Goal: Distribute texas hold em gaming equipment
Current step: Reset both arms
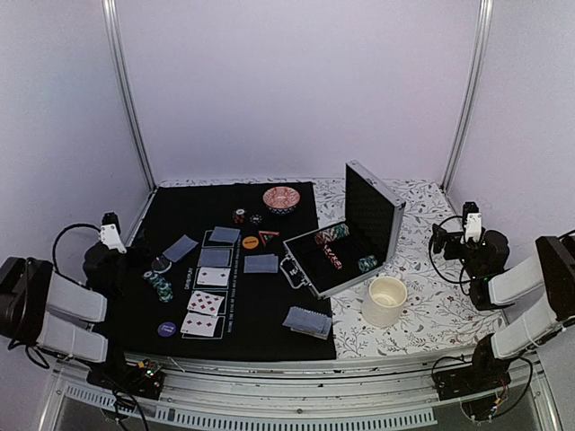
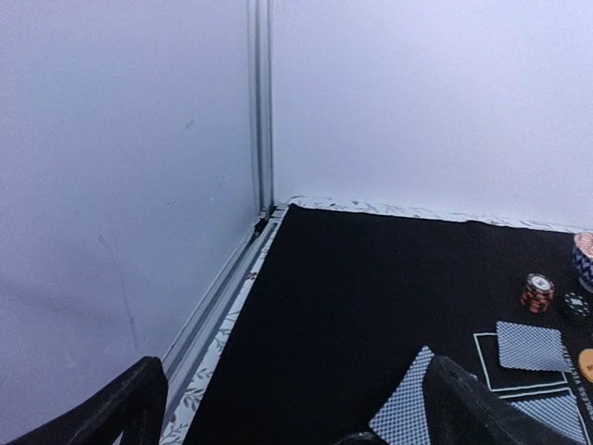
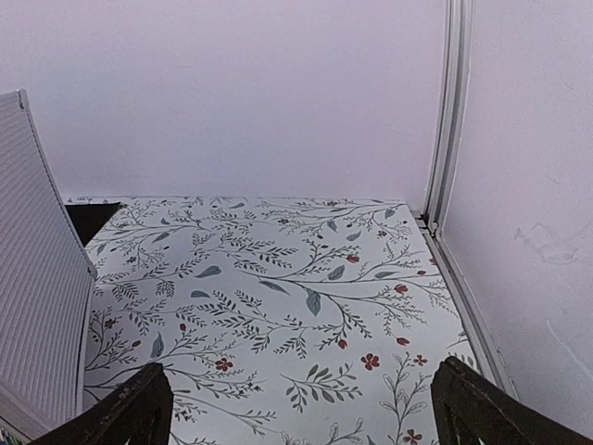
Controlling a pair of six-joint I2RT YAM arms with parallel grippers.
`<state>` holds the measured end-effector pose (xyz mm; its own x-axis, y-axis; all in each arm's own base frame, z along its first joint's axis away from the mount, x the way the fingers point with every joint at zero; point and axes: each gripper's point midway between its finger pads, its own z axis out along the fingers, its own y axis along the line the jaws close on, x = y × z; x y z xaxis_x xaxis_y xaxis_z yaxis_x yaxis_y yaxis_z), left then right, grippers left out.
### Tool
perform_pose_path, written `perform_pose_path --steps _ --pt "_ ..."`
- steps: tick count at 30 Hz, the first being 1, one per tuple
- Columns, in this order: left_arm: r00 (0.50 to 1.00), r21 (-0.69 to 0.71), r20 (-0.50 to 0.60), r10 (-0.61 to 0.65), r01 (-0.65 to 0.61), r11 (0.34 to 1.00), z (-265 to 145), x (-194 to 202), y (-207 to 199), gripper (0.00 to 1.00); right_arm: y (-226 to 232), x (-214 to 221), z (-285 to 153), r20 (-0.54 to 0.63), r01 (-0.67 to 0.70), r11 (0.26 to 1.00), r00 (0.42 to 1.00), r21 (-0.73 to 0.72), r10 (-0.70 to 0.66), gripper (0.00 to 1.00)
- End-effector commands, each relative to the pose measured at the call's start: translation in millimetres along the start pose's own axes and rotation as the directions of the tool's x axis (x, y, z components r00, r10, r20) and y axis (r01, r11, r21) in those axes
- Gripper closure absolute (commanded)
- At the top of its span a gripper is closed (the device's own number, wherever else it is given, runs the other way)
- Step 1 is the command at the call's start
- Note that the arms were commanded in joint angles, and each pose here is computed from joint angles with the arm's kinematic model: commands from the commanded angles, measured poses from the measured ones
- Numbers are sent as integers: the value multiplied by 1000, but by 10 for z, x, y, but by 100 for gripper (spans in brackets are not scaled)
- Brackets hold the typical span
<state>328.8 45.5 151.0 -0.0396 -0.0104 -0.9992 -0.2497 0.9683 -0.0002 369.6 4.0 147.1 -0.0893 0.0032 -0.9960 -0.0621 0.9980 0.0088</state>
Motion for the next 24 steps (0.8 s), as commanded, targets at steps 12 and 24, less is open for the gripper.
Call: perform_pose_path --steps 12,24 --pt "998 167 68 19 -30 985 389 -98 -347 2 -10 -96 125 74 20 1000 997 -9 -20 1" --pt "998 171 56 18 -27 985 389 -81 -355 2 -10 -96 125 75 20 1000 997 -9 -19 1"
